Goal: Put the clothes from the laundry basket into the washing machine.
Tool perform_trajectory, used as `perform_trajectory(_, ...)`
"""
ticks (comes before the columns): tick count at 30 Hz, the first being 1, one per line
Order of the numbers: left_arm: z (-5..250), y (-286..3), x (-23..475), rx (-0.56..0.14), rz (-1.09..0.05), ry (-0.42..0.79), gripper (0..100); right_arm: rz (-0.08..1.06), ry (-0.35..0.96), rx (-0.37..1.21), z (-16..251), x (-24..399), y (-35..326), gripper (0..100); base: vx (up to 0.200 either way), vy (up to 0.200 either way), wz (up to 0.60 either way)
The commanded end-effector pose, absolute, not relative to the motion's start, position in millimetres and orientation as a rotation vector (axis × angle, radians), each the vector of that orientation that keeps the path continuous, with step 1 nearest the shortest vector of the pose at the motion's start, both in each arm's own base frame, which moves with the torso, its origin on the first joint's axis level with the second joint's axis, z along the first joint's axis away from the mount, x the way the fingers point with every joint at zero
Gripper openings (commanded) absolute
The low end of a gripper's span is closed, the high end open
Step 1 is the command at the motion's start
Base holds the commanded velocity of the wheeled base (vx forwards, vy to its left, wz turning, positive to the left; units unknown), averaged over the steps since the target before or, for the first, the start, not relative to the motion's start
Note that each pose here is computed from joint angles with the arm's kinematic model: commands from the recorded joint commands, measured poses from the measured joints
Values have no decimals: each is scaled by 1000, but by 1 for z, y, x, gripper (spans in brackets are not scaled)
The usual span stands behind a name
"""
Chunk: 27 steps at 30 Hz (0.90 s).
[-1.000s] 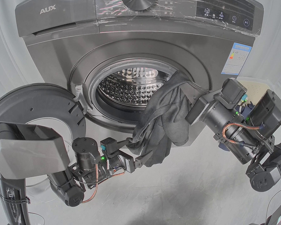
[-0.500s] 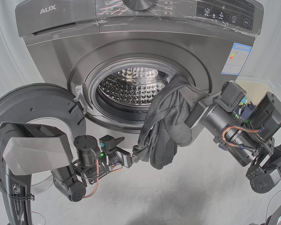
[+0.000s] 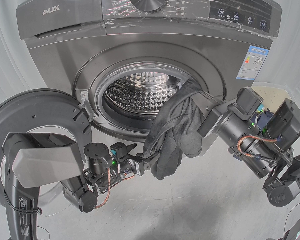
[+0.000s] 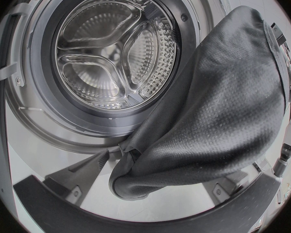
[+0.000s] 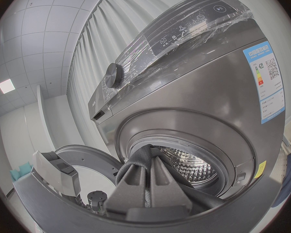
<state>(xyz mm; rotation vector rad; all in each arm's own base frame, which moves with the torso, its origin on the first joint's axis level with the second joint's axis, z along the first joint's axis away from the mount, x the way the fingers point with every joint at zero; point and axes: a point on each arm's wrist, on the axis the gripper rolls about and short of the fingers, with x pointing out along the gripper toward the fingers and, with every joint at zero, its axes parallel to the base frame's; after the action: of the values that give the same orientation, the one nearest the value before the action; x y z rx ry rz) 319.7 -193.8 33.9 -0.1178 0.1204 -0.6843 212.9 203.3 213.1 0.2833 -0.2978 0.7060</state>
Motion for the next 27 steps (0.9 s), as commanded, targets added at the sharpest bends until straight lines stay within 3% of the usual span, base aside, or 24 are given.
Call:
perform_trajectory(1,29,-194,327,-121,-673,116,0,706,-296,283,213,212,202,0,0,0,0)
perform_trajectory(9,41,-194,329,-129,-673,73,0,705,-280,277,208,210,200,0,0,0,0)
perform_trajectory(10,61,-191,325,-142,-677,29,0,705,-273,273,206,209,199,0,0,0,0)
perform_trajectory(12,74,-189,321,-149,-677,0,0,699,-259,268,203,209,196,0,0,0,0)
perform_trajectory(17,135,-162,275,-172,-687,-101,0,659,-149,282,175,209,175,0,0,0,0)
perform_trajectory(27,177,-121,234,-192,-650,-212,0,651,-73,298,155,197,165,0,0,0,0)
